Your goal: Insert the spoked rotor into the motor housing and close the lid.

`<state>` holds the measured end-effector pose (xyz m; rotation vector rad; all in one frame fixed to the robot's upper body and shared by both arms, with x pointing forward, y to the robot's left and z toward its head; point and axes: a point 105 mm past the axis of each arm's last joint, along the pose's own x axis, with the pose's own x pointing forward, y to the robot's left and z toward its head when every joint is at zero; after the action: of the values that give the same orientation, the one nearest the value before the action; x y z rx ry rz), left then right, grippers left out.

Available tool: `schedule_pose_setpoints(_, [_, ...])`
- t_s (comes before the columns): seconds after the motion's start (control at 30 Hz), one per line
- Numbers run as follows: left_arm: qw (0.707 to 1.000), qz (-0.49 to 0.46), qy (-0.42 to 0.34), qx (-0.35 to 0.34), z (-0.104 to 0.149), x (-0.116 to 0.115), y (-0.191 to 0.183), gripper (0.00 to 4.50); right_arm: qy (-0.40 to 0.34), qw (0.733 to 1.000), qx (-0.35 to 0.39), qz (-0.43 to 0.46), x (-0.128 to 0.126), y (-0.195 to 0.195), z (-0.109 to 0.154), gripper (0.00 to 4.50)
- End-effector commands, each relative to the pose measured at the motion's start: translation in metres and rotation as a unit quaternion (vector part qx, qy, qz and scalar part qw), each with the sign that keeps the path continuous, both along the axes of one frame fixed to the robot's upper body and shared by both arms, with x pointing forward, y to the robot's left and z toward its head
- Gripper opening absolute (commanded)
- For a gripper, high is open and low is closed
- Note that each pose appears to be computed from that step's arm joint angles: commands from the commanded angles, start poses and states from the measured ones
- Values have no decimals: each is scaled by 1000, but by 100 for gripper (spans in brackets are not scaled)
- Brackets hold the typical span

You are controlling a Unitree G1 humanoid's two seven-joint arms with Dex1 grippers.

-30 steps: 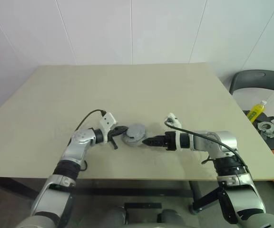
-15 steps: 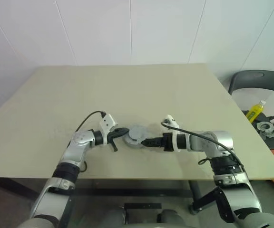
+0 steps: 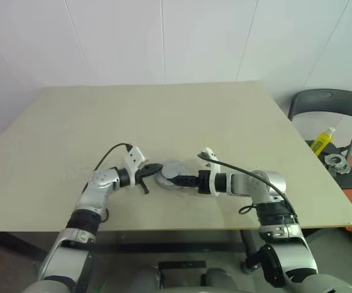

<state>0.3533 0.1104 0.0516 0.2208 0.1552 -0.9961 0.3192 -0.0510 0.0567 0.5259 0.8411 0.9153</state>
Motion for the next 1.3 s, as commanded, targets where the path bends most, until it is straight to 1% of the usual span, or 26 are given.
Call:
schedule_pose_setpoints(0.03, [999, -32, 11, 10, -8, -6, -16, 0, -21, 998, 55, 15, 3, 27, 17, 406])
schedule_pose_setpoints(0.07, [999, -32, 10, 10, -8, -6, -16, 0, -22, 998, 60, 14, 4, 28, 18, 384])
schedule_pose_setpoints(0.13, [999, -32, 10, 10, -8, -6, -16, 0, -33, 997, 61, 17, 3, 31, 18, 319])
schedule_pose_setpoints(0.23, [999, -32, 8, 11, -8, -5, -16, 0, -38, 996, 81, 22, 0, 37, 24, 220])
schedule_pose_setpoints(0.27, [999, -32, 7, 11, -7, -5, -16, 0, -38, 996, 83, 22, 0, 38, 24, 195])
schedule_pose_setpoints(0.3, [999, -32, 7, 11, -7, -5, -16, 0, -39, 996, 77, 16, 2, 37, 22, 188])
schedule_pose_setpoints(0.43, [999, -33, 7, 11, -7, -5, -17, 0, -25, 998, 55, -2, 5, 31, 9, 185])
schedule_pose_setpoints(0.63, [1000, -27, 6, 7, -7, -4, -17, 0, -19, 998, 64, -13, 10, 28, 10, 185])
schedule_pose_setpoints(0.7, [998, 6, 9, -57, 9, 6, -17, 0, -18, 998, 62, -20, 12, 29, 8, 185])
schedule_pose_setpoints(0.73, [994, 25, 10, -103, 23, 13, -17, 0, -16, 998, 63, -22, 12, 30, 7, 185])
schedule_pose_setpoints(0.8, [984, 50, 13, -172, 46, 23, -15, 0, -15, 998, 64, -22, 12, 32, 6, 185])
schedule_pose_setpoints(0.87, [964, 77, 33, -253, 69, 34, -9, 0, -14, 998, 62, -18, 10, 34, 4, 185])
schedule_pose_setpoints(0.93, [944, 88, 59, -312, 84, 39, -2, 0, -15, 998, 58, -14, 9, 36, 3, 185])
schedule_pose_setpoints(0.97, [937, 90, 70, -331, 88, 41, 0, 0, -16, 998, 58, -13, 8, 37, 3, 185])
schedule_pose_setpoints(1.03, [929, 92, 90, -348, 91, 41, 4, 0, -20, 998, 59, -12, 9, 37, 3, 185])
schedule_pose_setpoints(1.17, [916, 126, 125, -360, 83, 43, 17, 0, -37, 997, 68, -17, 13, 35, 9, 185])
schedule_pose_setpoints(1.3, [884, 152, 167, -409, 79, 44, 30, 0, -46, 996, 78, -19, 15, 36, 13, 185])
